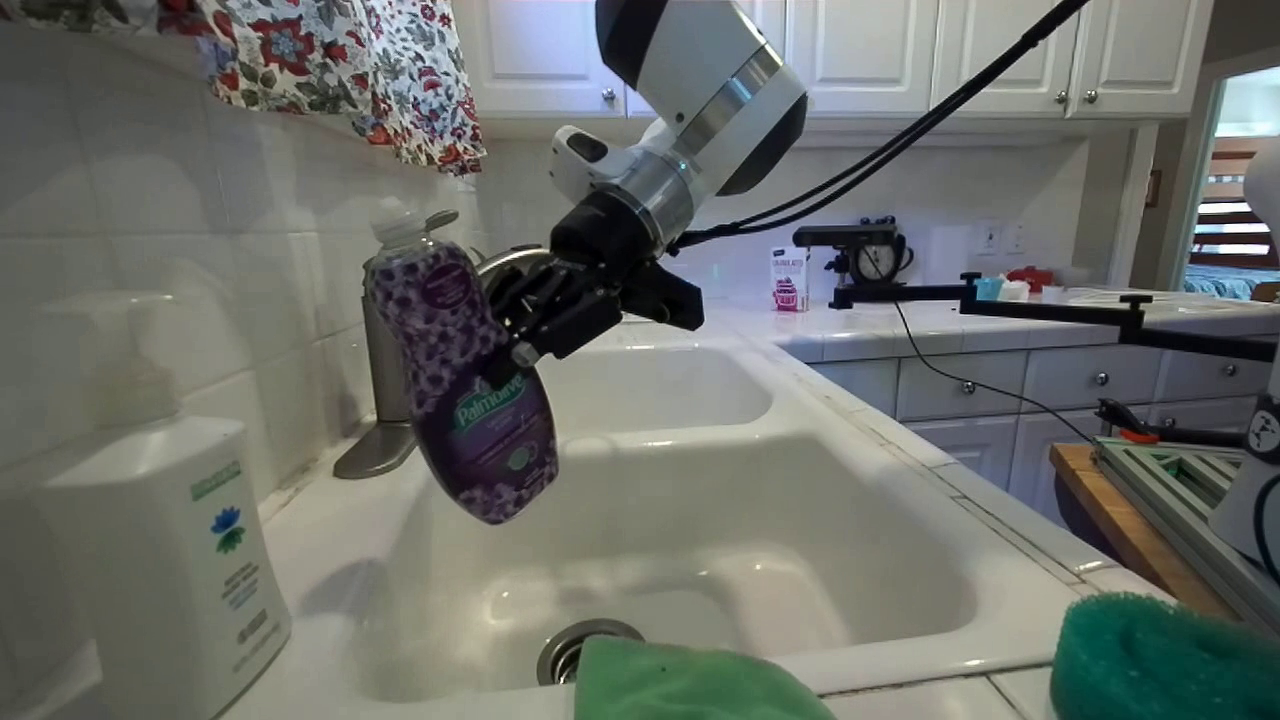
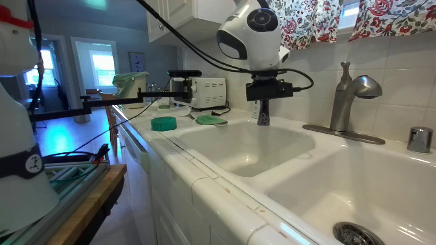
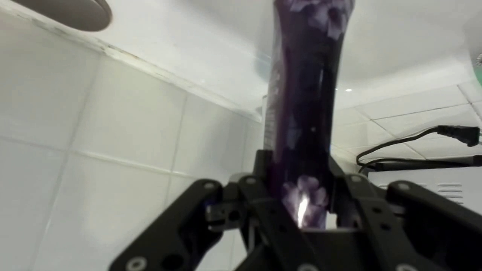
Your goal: Pick up the purple bottle and pour some of its contents in the sink
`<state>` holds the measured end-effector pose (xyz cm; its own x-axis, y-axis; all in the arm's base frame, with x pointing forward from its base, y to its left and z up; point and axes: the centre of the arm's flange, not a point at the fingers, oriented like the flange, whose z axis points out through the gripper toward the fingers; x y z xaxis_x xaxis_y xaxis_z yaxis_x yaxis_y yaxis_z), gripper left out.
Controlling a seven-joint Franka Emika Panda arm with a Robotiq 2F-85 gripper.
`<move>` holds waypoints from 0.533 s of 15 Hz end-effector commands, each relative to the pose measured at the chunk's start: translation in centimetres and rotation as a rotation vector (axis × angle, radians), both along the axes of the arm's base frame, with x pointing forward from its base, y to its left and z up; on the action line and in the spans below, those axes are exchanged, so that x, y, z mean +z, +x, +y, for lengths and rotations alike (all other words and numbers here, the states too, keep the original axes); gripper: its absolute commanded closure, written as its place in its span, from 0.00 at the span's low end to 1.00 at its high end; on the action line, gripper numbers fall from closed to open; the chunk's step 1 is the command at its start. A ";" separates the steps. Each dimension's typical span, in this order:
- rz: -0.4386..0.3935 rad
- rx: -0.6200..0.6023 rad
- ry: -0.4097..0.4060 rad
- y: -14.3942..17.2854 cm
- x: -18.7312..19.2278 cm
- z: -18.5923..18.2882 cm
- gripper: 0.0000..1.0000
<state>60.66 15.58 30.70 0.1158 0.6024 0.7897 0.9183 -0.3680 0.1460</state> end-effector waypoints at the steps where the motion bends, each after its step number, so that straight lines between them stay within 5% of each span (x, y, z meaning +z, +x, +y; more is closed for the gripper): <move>1: 0.000 -0.049 -0.041 -3.8 2.3 -0.7 0.90; 8: -0.032 -0.092 -0.176 -7.9 5.6 -2.4 0.90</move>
